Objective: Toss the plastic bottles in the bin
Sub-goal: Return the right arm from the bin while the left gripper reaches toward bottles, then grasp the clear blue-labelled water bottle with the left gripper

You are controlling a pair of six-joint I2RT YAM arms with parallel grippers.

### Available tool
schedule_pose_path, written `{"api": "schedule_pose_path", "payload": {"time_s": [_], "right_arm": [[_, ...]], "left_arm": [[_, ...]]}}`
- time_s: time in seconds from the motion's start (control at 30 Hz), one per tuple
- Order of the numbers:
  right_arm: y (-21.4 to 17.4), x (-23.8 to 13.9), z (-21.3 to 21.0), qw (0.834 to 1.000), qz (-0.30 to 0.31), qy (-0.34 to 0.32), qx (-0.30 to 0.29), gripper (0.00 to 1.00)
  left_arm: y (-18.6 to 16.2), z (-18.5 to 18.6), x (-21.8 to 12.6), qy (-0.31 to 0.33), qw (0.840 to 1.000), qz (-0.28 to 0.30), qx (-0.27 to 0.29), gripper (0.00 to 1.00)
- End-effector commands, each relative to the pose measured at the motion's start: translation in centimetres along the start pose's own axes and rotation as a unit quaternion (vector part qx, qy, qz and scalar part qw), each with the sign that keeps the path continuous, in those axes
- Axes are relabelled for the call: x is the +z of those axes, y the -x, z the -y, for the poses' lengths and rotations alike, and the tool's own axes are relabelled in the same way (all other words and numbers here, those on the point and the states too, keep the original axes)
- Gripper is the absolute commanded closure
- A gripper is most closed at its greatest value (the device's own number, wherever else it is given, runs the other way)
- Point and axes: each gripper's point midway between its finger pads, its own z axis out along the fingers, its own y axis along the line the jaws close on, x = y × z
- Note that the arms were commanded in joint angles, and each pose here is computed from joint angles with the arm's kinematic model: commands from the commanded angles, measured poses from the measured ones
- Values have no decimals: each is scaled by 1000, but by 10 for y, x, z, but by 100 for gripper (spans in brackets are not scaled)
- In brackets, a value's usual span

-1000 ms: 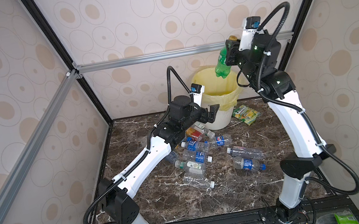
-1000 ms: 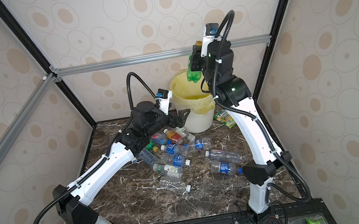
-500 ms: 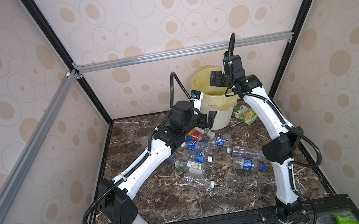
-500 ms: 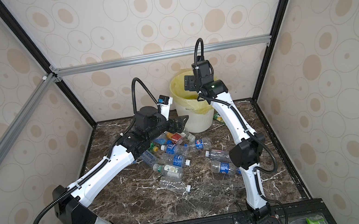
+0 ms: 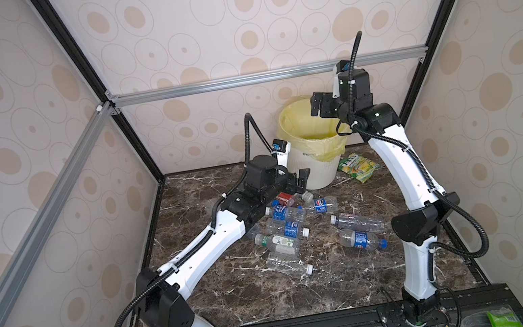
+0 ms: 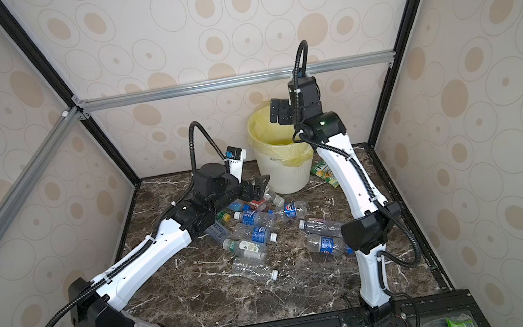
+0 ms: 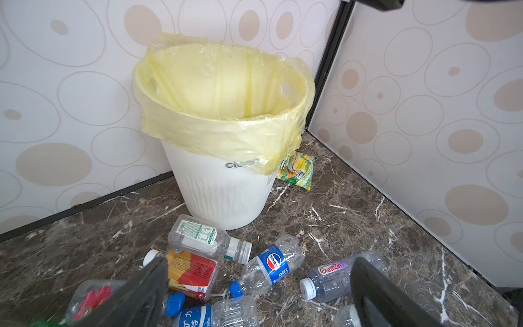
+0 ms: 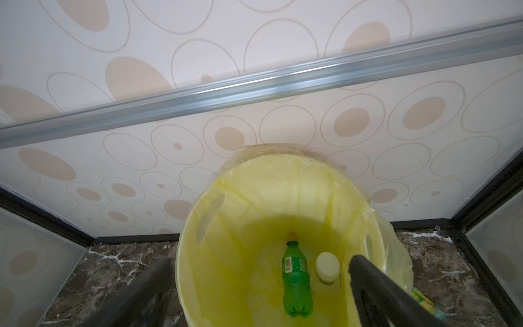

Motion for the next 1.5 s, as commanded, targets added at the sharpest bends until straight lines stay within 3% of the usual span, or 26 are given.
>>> {"api": "schedule_pose_path", "payload": {"time_s": [0.0,0.3,0.57,0.97,1.1,1.47], "right_arm": [[0,-23,-4,1000,-10,18,1,0],[-45,-57,-35,996,-40,82,-15,0],[-103,-83,-95,980,-62,152,-108,0],[-209,-85,-176,945,-133,248,-165,0],[-233,-82,-192,939,-154,265,-158,0],[-267,-79,-211,931,-187,283,-137,0]], "left_arm": [[19,-15,-19,36,999,30,-20,1],[-20,-96,-32,147,985,-16,-92,1],[-88,-189,-55,216,947,-68,-227,1],[-174,-264,-76,288,887,-115,-341,1],[-202,-277,-74,302,874,-142,-353,1],[-224,-314,-60,351,861,-178,-323,4]]}}
